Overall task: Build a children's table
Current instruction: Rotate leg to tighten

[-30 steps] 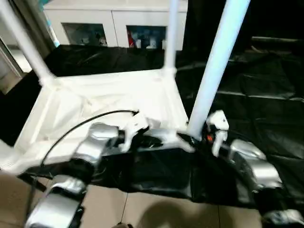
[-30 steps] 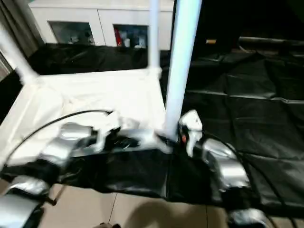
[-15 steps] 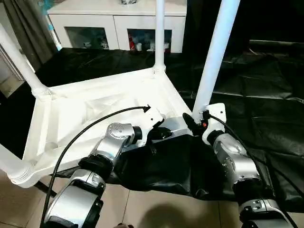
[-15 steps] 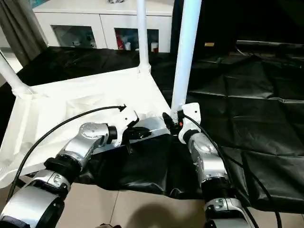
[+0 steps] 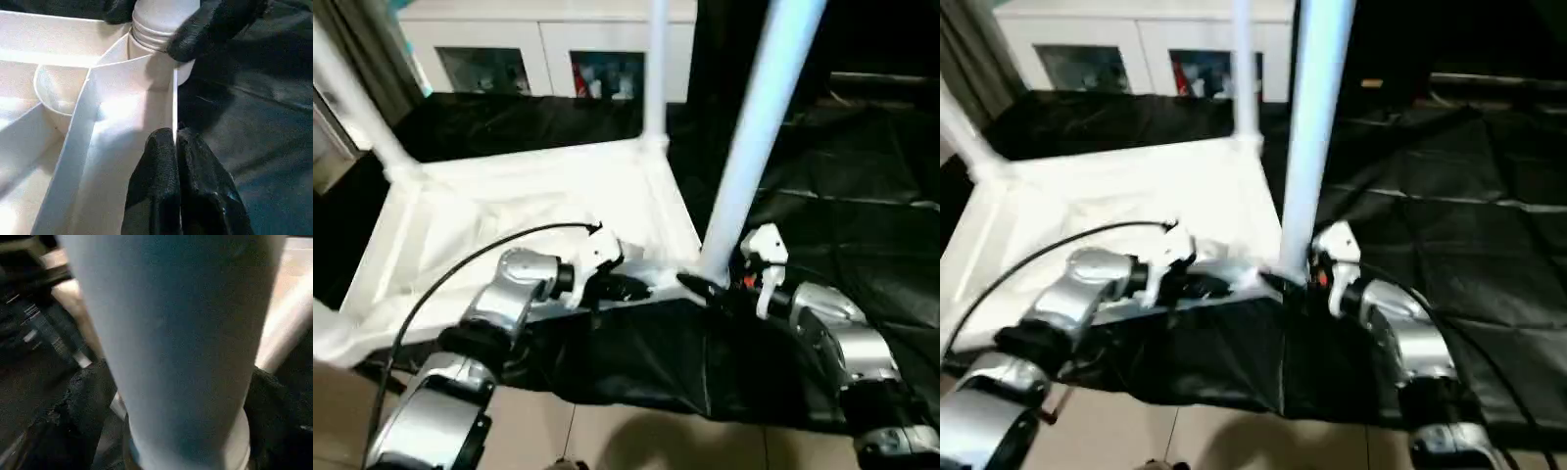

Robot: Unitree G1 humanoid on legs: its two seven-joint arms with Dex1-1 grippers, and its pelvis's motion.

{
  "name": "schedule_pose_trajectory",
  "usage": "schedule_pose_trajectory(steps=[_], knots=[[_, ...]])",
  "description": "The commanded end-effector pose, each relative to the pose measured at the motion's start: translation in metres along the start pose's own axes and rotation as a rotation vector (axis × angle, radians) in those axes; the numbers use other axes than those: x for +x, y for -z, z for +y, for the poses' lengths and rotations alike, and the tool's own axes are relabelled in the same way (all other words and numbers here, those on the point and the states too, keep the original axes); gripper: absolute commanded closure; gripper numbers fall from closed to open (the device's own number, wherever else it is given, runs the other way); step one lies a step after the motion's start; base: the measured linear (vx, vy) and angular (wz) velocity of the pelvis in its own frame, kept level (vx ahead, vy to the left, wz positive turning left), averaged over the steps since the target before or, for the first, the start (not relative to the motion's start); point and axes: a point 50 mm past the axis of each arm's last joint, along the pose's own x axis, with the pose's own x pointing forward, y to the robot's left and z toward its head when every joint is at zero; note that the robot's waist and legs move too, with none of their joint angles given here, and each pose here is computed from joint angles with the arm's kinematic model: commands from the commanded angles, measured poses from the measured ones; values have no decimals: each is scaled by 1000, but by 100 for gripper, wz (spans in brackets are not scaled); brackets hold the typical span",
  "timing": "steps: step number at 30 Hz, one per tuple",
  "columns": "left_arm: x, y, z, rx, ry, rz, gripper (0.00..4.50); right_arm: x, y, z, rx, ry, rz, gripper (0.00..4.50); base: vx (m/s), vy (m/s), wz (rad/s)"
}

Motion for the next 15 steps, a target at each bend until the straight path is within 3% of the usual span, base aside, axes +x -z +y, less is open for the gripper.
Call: schedule_pose_trajectory(steps=[1, 5, 7, 10, 15], knots=[[2, -4, -4, 18, 57, -19, 450, 7, 7, 14, 14, -119, 35, 72, 0, 0, 0], [-7, -3, -4, 11, 75, -13, 450, -1, 8, 12, 2, -151, 66, 72, 0, 0, 0], [-11, -2, -3, 8, 77, -8, 450, -4, 7, 10, 0, -153, 69, 104, 0, 0, 0], [-13, -2, -3, 6, 81, -6, 450, -4, 6, 10, 7, -162, 61, 109, 0, 0, 0], [-11, -2, -4, 3, 84, -14, 450, -2, 10, 17, 36, -186, 54, 158, 0, 0, 0]])
